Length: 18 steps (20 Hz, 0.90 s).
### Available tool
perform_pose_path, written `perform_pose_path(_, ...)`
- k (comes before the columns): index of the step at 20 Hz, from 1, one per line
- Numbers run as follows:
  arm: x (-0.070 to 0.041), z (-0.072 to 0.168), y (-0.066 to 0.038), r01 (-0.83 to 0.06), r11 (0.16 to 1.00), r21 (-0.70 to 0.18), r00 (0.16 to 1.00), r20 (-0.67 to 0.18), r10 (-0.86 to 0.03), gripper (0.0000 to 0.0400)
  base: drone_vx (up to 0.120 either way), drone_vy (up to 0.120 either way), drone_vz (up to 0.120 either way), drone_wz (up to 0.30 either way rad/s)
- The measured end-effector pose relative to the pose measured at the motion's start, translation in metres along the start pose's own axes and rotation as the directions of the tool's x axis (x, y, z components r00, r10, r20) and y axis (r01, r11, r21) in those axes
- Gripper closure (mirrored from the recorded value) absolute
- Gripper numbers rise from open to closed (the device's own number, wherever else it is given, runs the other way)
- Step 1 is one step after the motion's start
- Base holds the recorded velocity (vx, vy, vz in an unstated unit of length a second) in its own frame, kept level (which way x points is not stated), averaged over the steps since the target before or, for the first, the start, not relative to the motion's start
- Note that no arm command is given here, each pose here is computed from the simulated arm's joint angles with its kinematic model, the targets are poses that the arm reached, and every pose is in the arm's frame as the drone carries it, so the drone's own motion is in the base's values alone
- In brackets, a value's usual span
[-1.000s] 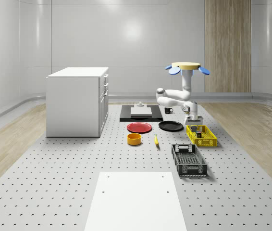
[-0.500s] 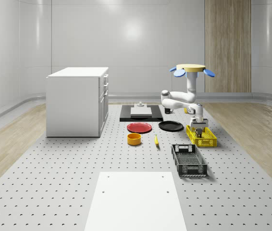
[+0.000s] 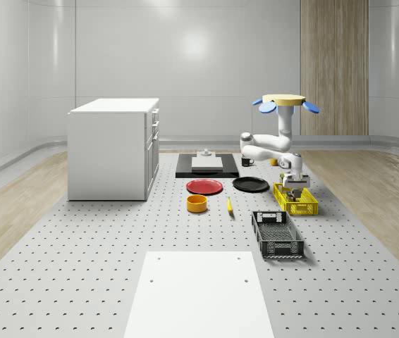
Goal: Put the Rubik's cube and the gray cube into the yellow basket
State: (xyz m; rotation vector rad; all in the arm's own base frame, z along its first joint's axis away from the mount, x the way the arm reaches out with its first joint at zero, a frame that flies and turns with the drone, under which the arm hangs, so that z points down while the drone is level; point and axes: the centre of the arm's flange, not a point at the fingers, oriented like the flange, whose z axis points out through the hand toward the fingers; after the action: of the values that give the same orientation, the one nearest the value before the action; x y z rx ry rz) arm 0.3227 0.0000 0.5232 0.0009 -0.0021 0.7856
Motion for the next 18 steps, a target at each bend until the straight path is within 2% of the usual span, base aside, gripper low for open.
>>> perform_pose_path(8,0.000,0.030,0.000,0.000,1.000,0.000,1.000,0.000,0.000,0.0150,0.000,0.000,0.000,0.000)
perform_pose_path(18,0.000,0.057,0.000,0.000,1.000,0.000,1.000,0.000,0.000,0.0150,0.000,0.000,0.000,0.000)
